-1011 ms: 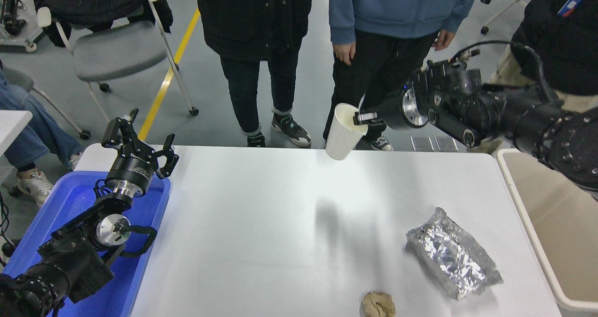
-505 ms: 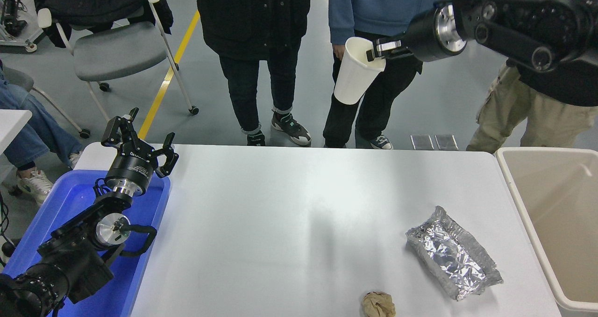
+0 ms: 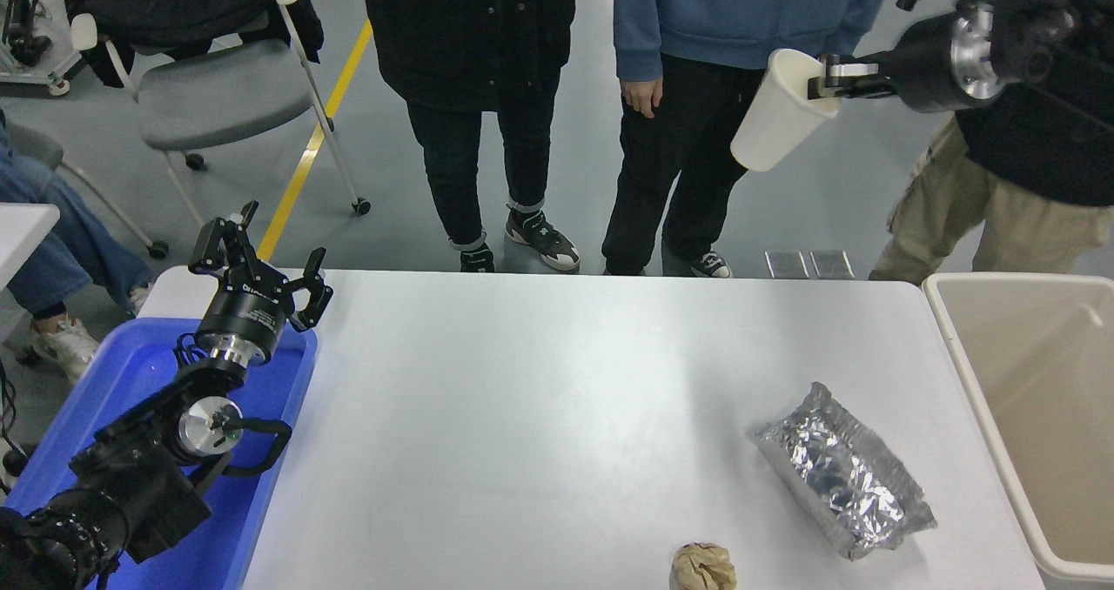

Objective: Dispose of the paper cup in the dustbin

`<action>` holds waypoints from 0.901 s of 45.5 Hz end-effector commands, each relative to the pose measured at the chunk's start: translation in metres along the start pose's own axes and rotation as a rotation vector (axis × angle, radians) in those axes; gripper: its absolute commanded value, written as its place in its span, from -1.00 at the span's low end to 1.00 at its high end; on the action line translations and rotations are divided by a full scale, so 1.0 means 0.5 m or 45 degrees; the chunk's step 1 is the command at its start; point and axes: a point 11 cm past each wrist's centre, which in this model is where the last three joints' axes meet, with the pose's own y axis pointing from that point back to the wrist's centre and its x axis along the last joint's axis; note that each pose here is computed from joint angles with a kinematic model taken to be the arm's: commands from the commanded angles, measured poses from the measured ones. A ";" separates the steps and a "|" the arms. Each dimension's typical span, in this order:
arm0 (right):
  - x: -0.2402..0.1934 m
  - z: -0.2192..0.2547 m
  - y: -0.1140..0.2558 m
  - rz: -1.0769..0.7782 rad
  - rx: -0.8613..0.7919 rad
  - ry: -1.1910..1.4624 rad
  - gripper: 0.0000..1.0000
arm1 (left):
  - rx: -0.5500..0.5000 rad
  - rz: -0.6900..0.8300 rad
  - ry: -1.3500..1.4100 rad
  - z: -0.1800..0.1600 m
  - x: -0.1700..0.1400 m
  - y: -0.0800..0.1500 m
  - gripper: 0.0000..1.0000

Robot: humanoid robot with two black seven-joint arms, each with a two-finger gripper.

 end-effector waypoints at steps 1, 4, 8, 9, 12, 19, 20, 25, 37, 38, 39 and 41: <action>-0.072 0.237 0.095 0.115 -0.242 -0.264 -1.00 | 0.001 -0.001 0.001 -0.001 -0.001 0.000 1.00; -0.088 0.286 0.119 0.157 -0.296 -0.327 -1.00 | 0.000 0.000 -0.001 0.000 0.000 0.000 1.00; -0.129 0.344 0.143 0.189 -0.360 -0.412 -1.00 | 0.001 0.001 -0.001 0.000 0.001 0.001 1.00; -0.143 0.358 0.147 0.190 -0.378 -0.430 -1.00 | 0.002 0.001 0.001 -0.002 0.000 0.001 1.00; -0.166 0.398 0.166 0.224 -0.439 -0.468 -1.00 | 0.000 0.000 -0.001 0.000 0.000 0.000 1.00; -0.237 0.469 0.204 0.300 -0.527 -0.629 -1.00 | 0.000 0.000 -0.001 0.000 0.000 0.000 1.00; -0.249 0.477 0.208 0.308 -0.541 -0.647 -1.00 | 0.001 -0.001 0.001 -0.001 -0.001 0.000 1.00; -0.298 0.498 0.209 0.314 -0.581 -0.703 -1.00 | 0.000 0.000 -0.001 0.000 0.000 0.000 1.00; -0.416 0.547 0.223 0.390 -0.747 -0.837 -1.00 | 0.001 0.001 -0.001 0.000 0.001 0.001 1.00; -0.423 0.547 0.221 0.394 -0.755 -0.845 -1.00 | 0.000 0.000 -0.001 0.000 0.000 0.000 1.00; -0.430 0.549 0.221 0.397 -0.769 -0.850 -1.00 | 0.000 0.000 -0.001 0.000 0.000 0.000 1.00; -0.445 0.551 0.220 0.417 -0.794 -0.866 -1.00 | 0.000 0.000 -0.001 0.000 0.000 0.000 1.00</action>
